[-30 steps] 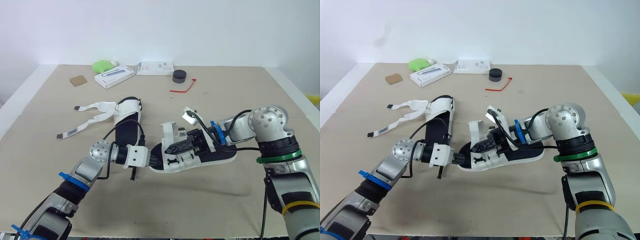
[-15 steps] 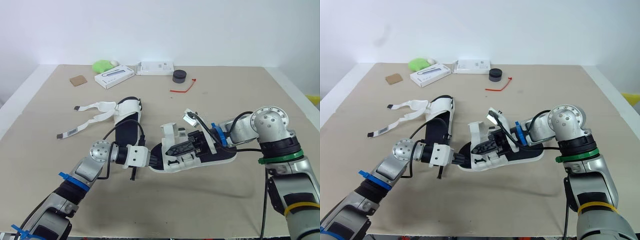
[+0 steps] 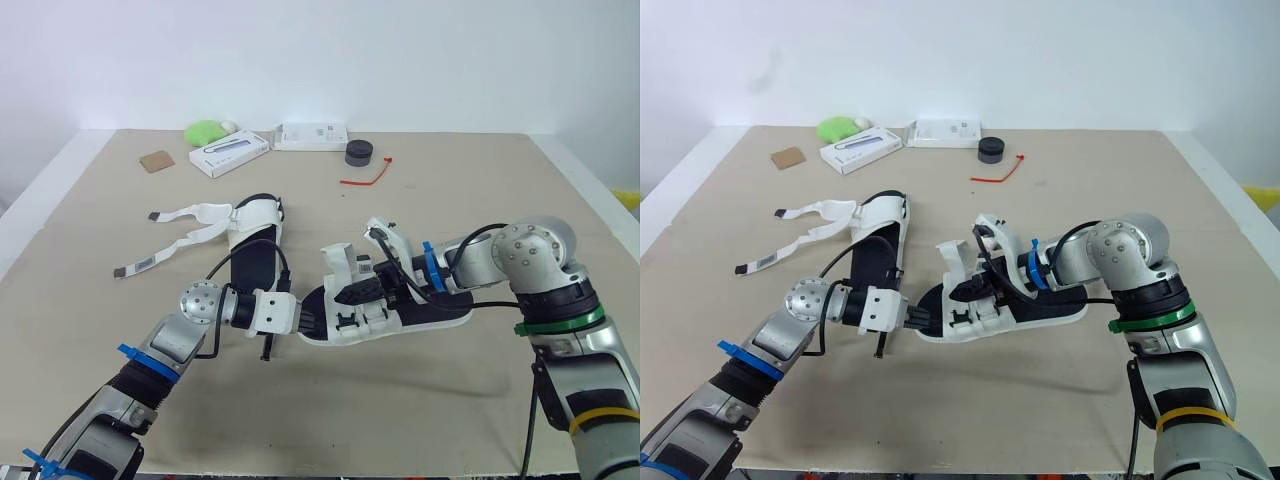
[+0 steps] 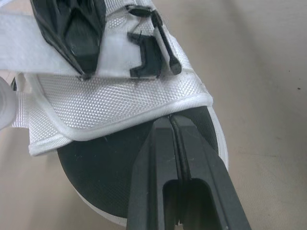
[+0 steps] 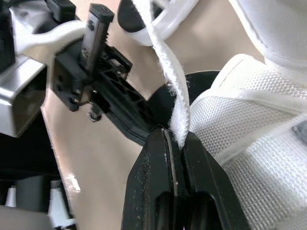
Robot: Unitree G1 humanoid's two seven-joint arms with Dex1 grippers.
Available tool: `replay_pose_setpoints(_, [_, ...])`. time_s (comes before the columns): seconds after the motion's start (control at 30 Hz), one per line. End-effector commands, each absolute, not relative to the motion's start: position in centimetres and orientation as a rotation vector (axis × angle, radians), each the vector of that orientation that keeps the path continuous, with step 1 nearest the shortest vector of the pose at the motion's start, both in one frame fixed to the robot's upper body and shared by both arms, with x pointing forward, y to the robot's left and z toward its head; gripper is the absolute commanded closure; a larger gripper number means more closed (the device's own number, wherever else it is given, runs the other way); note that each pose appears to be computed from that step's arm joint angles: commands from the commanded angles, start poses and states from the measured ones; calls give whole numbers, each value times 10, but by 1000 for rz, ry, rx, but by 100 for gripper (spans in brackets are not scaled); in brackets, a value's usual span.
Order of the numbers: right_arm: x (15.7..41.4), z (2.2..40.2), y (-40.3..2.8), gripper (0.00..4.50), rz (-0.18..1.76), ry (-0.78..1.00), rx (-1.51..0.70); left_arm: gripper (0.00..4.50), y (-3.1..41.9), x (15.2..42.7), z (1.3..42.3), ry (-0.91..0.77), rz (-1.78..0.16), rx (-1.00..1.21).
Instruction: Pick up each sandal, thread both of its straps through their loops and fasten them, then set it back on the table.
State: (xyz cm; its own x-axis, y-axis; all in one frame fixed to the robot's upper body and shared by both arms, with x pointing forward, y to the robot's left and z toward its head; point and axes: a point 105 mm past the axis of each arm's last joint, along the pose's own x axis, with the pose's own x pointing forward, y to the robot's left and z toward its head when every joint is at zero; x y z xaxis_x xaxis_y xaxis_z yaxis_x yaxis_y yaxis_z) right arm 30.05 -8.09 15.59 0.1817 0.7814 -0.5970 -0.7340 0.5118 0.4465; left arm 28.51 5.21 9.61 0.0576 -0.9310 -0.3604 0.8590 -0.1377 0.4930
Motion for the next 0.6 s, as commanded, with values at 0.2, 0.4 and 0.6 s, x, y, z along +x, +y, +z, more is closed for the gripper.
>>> replay_pose_setpoints(0.2, [301, 163, -83, 443, 1116, 801, -26, 450, 62, 282, 64, 25, -1565, 748])
replay_pose_setpoints(0.4, [300, 168, -83, 278, 1132, 796, -17, 450, 61, 281, 63, 24, -1571, 748])
replay_pose_setpoints(0.6, [298, 175, -81, 8, 1156, 780, -10, 450, 60, 281, 63, 21, -1575, 750])
